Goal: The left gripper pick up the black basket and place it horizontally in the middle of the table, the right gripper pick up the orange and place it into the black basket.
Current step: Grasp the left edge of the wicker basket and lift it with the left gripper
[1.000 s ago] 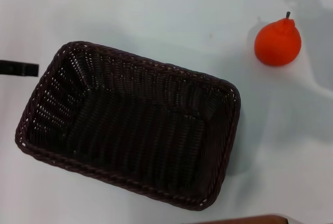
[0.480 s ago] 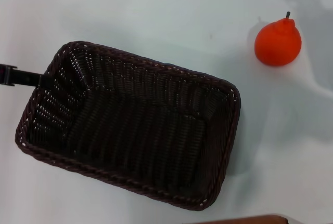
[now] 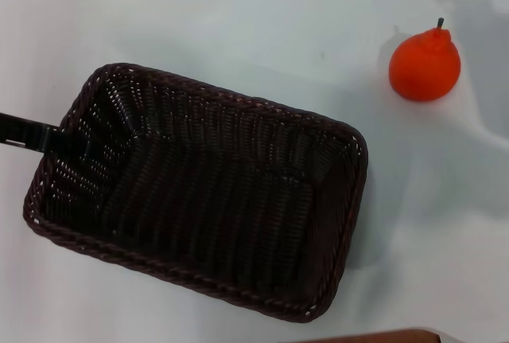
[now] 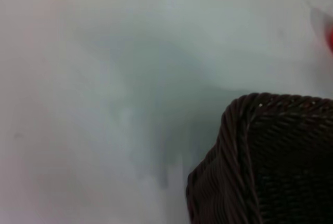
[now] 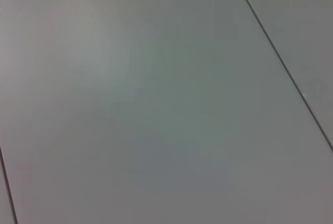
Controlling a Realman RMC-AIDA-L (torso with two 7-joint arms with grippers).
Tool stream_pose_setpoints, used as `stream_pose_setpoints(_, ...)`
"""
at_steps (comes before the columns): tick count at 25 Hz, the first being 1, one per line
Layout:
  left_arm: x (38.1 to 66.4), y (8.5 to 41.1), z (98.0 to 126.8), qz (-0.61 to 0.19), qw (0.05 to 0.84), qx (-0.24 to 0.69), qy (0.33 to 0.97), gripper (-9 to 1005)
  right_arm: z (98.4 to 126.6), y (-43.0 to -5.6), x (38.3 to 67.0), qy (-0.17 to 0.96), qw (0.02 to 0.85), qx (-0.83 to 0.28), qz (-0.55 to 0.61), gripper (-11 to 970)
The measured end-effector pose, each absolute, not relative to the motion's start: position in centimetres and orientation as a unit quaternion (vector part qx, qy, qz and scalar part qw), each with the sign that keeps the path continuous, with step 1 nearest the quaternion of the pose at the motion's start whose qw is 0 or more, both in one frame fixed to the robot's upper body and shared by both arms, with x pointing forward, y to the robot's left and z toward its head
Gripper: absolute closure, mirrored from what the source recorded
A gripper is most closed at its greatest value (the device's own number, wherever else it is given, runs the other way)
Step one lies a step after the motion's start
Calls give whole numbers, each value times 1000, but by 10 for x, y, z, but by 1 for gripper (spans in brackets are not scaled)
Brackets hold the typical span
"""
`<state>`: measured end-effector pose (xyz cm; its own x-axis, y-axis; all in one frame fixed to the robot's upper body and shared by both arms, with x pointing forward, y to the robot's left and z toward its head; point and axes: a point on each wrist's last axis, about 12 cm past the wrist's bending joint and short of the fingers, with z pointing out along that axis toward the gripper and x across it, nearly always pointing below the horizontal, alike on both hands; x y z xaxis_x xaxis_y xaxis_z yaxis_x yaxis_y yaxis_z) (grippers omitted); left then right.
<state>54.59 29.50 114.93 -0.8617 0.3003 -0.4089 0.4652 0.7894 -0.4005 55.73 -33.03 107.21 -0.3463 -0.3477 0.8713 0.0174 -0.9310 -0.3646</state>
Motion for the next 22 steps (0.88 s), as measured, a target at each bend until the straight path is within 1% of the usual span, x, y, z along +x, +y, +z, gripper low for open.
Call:
stream_pose_setpoints(7, 547, 292, 1145, -246, 160, 209, 933, 314, 1071, -331, 557, 149, 111, -565, -804, 34)
stream_pose_setpoints(12, 546, 292, 1145, -248, 160, 208, 932, 550, 1070, -332, 557, 150, 111, -566, -803, 35)
stream_pose_setpoints(18, 544, 294, 1146, -260, 162, 201, 930, 763, 1070, -332, 557, 151, 110, -565, -804, 35)
stream_pose_setpoints(22, 543, 298, 1152, -296, 184, 182, 919, 799, 1070, -333, 557, 151, 109, -565, -804, 34)
